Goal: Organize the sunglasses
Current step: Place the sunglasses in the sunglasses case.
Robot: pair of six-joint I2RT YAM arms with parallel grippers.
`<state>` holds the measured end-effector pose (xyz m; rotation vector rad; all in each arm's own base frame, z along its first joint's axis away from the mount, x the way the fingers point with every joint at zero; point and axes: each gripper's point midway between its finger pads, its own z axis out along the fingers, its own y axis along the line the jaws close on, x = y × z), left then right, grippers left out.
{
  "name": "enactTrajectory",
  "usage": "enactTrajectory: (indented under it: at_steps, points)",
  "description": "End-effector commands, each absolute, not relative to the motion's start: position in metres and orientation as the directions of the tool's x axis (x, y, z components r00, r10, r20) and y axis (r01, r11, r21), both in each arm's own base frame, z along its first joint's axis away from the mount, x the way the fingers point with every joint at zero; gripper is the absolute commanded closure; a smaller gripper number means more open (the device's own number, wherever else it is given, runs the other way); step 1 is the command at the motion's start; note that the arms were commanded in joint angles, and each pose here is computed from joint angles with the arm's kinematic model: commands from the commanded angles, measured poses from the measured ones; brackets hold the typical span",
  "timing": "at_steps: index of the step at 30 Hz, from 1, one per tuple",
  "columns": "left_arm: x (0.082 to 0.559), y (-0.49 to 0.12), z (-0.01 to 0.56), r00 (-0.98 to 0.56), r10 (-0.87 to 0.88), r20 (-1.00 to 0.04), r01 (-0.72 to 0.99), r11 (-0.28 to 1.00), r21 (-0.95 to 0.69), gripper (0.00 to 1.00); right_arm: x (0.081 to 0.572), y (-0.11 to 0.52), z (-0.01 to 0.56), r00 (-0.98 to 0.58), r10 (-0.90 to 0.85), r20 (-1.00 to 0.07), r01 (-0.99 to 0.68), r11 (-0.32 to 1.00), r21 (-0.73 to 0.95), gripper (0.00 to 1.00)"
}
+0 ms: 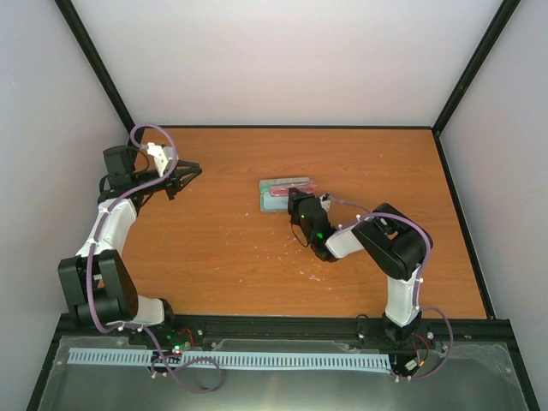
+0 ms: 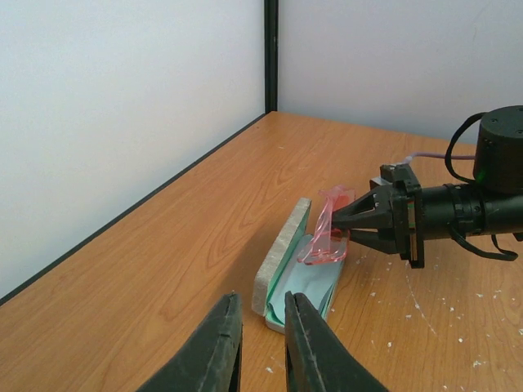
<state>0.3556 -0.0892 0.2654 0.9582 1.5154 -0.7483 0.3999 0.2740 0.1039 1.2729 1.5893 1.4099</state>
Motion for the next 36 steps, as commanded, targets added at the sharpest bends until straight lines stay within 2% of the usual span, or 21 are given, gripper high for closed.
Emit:
enactTrajectory:
  at_steps: [1, 10, 20, 36]
  points:
    - [0.358, -0.088, 0.276, -0.018, 0.155, -0.988, 0.89, 0.453, 0.055, 0.82, 0.405, 0.284, 0.097, -0.335, 0.936, 0.105, 0.268, -0.013, 0.963, 0.97]
    - [0.367, -0.084, 0.274, -0.019, 0.168, -0.986, 0.878, 0.474, 0.064, 0.81, 0.402, 0.285, 0.075, -0.32, 0.941, 0.111, 0.383, 0.021, 0.923, 0.97]
    - [0.369, -0.073, 0.274, -0.035, 0.169, -0.985, 0.866, 0.497, 0.055, 0.79, 0.404, 0.287, 0.056, -0.288, 0.947, 0.141, 0.443, 0.001, 0.897, 0.95]
    - [0.37, -0.062, 0.269, -0.056, 0.168, -0.984, 0.851, 0.524, 0.041, 0.75, 0.414, 0.287, 0.046, -0.27, 0.952, 0.146, 0.439, -0.013, 0.898, 0.87]
